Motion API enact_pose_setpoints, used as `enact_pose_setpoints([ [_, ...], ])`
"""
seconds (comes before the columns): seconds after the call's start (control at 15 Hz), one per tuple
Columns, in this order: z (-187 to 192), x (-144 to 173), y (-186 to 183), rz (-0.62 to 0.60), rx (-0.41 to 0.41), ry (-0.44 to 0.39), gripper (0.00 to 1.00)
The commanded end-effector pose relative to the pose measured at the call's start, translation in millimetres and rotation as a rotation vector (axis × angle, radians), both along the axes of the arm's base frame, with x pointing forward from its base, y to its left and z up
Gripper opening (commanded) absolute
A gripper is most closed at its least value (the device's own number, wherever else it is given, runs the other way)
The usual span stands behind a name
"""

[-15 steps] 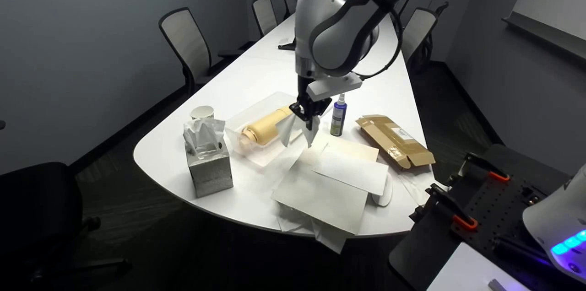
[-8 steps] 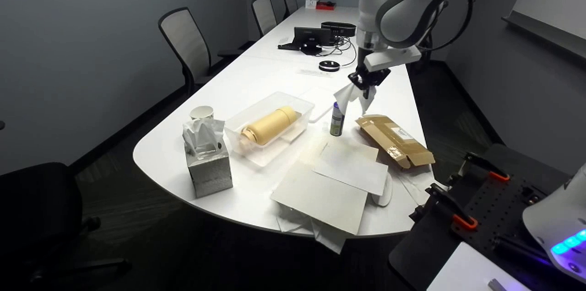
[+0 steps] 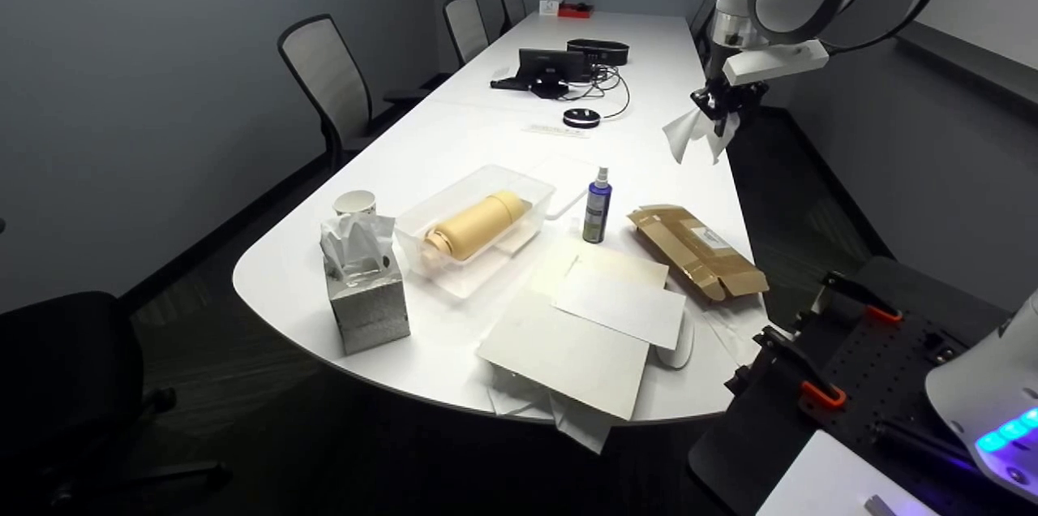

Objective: Use the towel to wipe the table

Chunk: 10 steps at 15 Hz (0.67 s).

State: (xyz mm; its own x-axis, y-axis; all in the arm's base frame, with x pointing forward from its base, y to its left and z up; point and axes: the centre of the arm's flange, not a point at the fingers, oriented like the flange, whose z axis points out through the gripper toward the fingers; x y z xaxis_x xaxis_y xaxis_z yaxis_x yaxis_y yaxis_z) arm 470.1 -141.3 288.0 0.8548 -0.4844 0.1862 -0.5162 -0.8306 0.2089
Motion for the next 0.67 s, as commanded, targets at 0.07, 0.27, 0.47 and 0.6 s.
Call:
enact_pose_setpoints([
  [0.07, -12, 9, -2, 0.006, 0.009, -0.003, 0.0],
  [0.27, -43, 38, -21, 0.007, -0.005, -0.02, 0.0],
  [0.47, -75, 67, -34, 0.018, -0.007, -0.046, 0.0],
  [0.6, -95, 86, -37, 0.027, 0.001, -0.058, 0.0],
])
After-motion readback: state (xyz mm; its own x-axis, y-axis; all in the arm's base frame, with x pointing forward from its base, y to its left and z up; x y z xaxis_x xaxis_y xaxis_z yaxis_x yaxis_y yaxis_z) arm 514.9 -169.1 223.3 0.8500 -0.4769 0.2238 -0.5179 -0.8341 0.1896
